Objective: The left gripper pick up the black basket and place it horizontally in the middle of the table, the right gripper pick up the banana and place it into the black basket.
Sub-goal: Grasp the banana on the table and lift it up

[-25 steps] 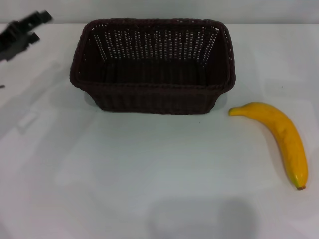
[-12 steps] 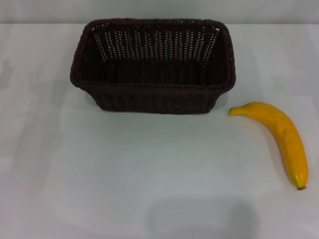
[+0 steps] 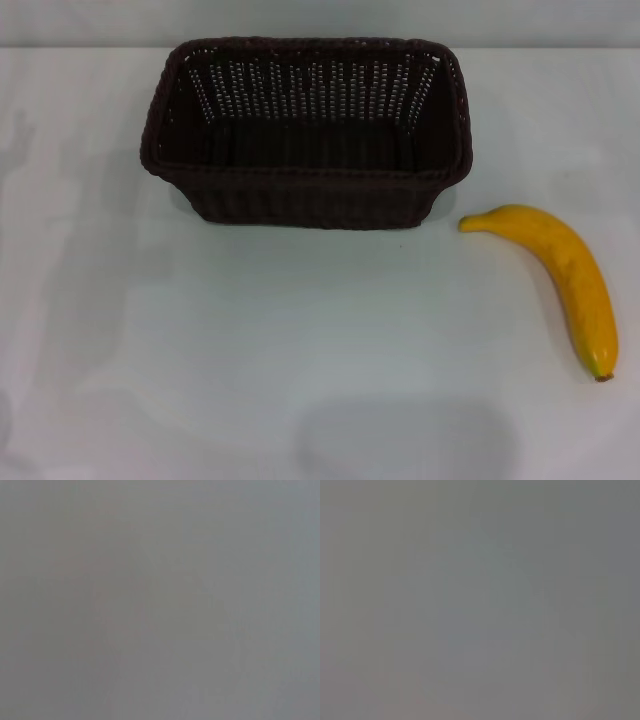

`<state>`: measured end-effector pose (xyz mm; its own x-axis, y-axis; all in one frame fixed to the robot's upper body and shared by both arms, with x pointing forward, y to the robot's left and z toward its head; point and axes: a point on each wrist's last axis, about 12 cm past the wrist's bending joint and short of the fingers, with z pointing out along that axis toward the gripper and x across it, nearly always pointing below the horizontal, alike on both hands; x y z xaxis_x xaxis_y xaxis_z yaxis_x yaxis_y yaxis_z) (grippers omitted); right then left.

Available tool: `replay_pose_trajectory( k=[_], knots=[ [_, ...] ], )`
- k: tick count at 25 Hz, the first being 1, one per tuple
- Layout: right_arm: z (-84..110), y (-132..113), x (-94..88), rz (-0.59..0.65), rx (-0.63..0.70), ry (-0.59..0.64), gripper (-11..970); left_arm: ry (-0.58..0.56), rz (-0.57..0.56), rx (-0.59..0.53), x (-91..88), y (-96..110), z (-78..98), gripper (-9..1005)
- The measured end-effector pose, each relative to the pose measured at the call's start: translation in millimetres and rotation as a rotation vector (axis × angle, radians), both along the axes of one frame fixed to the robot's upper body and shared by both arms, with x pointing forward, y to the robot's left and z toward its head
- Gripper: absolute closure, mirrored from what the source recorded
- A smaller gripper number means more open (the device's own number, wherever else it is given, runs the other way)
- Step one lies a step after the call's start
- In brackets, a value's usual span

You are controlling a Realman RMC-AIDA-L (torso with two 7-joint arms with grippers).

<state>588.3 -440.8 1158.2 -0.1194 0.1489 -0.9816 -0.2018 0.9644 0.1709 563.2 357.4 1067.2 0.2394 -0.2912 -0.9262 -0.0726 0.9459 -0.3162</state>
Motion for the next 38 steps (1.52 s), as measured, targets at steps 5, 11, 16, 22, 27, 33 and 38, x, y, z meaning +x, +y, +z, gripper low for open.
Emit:
replay_pose_trajectory(
  k=[5, 11, 16, 22, 27, 33, 38],
  knots=[
    [15.9, 11, -23.5, 0.121, -0.079, 0.046, 235, 0.001, -0.001, 0.004, -2.7, 1, -1.5, 121],
    [35.2, 38, -32.1, 0.227, -0.221, 0.183, 235, 0.023, 0.004, -0.002, -6.8, 1, -6.7, 121],
    [47.2, 60, -31.4, 0.237, -0.311, 0.255, 234, 0.025, 0.01, -0.006, -7.9, 2, -7.7, 121],
    [56.5, 82, -37.2, 0.342, -0.296, 0.338, 234, 0.025, 0.017, -0.011, -8.5, 2, -8.2, 121],
    [57.3, 92, -41.6, 0.414, -0.303, 0.376, 234, 0.026, 0.019, -0.012, -8.7, 3, -8.4, 121],
    [43.6, 112, -42.3, 0.503, -0.342, 0.478, 234, 0.028, 0.022, -0.011, -9.6, 3, -8.9, 121],
    [29.0, 139, -40.5, 0.589, -0.411, 0.526, 235, 0.029, 0.035, 0.0, -7.5, 4, -7.7, 121]
  ],
)
